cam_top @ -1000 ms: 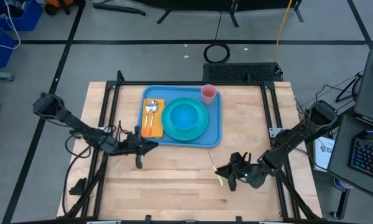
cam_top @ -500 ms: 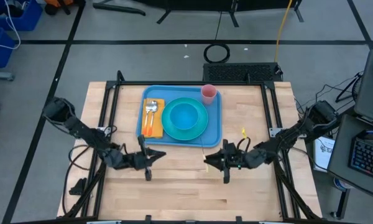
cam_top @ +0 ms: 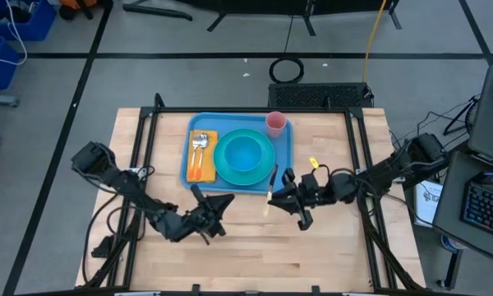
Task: Set up tray
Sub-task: Put the yellow knife on the yellow napkin to the right of the orange spoon
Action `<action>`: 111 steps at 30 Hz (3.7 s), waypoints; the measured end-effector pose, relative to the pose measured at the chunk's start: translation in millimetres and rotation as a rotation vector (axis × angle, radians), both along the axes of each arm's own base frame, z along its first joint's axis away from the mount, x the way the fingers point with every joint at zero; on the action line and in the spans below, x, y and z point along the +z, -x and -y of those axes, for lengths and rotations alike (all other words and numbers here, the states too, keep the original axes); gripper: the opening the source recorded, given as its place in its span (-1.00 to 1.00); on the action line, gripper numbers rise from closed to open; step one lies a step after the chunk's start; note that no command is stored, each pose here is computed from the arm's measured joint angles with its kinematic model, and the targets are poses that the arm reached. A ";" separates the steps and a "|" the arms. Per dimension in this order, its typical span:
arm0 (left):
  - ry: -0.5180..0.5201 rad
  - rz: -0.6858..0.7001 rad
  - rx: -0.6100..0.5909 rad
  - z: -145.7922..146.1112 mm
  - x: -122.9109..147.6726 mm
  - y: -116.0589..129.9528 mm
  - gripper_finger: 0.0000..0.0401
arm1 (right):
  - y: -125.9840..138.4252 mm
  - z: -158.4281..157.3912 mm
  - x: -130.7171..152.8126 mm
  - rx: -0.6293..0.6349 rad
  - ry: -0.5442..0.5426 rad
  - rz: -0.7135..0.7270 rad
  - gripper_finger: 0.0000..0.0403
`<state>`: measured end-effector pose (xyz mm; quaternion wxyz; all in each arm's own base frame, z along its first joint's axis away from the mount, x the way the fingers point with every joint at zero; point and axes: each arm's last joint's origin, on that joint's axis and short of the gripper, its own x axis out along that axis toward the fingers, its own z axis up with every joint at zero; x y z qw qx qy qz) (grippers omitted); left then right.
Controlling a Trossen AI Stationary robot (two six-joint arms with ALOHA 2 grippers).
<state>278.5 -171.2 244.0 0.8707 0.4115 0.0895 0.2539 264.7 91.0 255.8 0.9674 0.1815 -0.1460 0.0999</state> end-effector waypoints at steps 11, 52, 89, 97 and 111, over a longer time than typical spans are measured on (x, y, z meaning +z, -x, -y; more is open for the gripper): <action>-0.071 0.002 -0.168 5.3 19.8 -15.3 -0.65 | 0.2 14.8 11.8 -0.013 0.030 0.140 -0.82; -0.464 0.053 0.072 -2.5 23.7 -81.8 -0.08 | 2.6 45.0 26.9 0.002 -0.057 0.326 -0.82; -0.467 0.144 -0.008 -23.0 24.4 -94.2 -0.22 | -3.2 49.7 19.8 -0.003 -0.090 0.299 -0.82; -0.462 0.137 0.001 -22.3 24.2 -93.7 -0.58 | -3.4 51.3 19.7 -0.004 -0.102 0.316 -0.82; -0.472 0.100 0.042 -22.6 24.1 -92.9 -0.62 | -3.6 51.1 19.3 0.003 -0.112 0.309 -0.82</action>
